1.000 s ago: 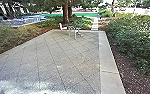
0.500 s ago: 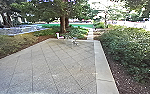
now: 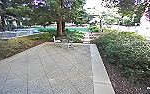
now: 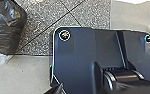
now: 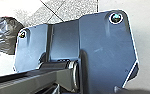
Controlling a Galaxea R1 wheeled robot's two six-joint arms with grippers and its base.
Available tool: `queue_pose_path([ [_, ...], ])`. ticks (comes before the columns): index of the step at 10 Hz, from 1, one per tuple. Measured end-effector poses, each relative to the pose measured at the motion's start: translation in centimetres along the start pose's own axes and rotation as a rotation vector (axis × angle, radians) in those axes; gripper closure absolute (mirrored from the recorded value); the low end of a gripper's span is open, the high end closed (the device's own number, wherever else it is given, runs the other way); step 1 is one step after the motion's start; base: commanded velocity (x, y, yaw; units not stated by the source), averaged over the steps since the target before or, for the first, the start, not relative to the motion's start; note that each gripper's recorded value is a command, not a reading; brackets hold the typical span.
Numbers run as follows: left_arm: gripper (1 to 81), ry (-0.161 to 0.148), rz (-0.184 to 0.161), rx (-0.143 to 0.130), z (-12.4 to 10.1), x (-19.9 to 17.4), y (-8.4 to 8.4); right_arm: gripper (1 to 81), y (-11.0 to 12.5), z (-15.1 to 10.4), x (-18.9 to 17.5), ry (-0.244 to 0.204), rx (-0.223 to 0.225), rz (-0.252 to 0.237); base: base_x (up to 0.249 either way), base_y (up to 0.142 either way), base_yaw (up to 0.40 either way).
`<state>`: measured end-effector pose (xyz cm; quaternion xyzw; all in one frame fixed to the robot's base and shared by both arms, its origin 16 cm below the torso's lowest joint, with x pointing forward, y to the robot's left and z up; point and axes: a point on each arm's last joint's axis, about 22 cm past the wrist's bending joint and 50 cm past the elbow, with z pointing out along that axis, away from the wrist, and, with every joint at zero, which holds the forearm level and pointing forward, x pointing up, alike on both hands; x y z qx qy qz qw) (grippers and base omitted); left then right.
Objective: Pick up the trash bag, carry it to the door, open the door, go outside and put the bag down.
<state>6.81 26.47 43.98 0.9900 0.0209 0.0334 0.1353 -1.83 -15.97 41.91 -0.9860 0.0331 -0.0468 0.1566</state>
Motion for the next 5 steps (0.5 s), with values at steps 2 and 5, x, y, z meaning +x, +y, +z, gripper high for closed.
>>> queue_pose_path([
  [2,1.0,0.035,0.019,-0.026,1.4,-3.6,2.6,1.0,-0.1,0.0,0.5,0.014,0.002,0.0,0.0,0.0,0.0],
  [5,1.0,0.129,0.019,-0.037,2.2,-6.5,4.6,1.0,-0.3,0.1,0.4,0.016,0.005,0.005,0.0,0.0,0.0],
])
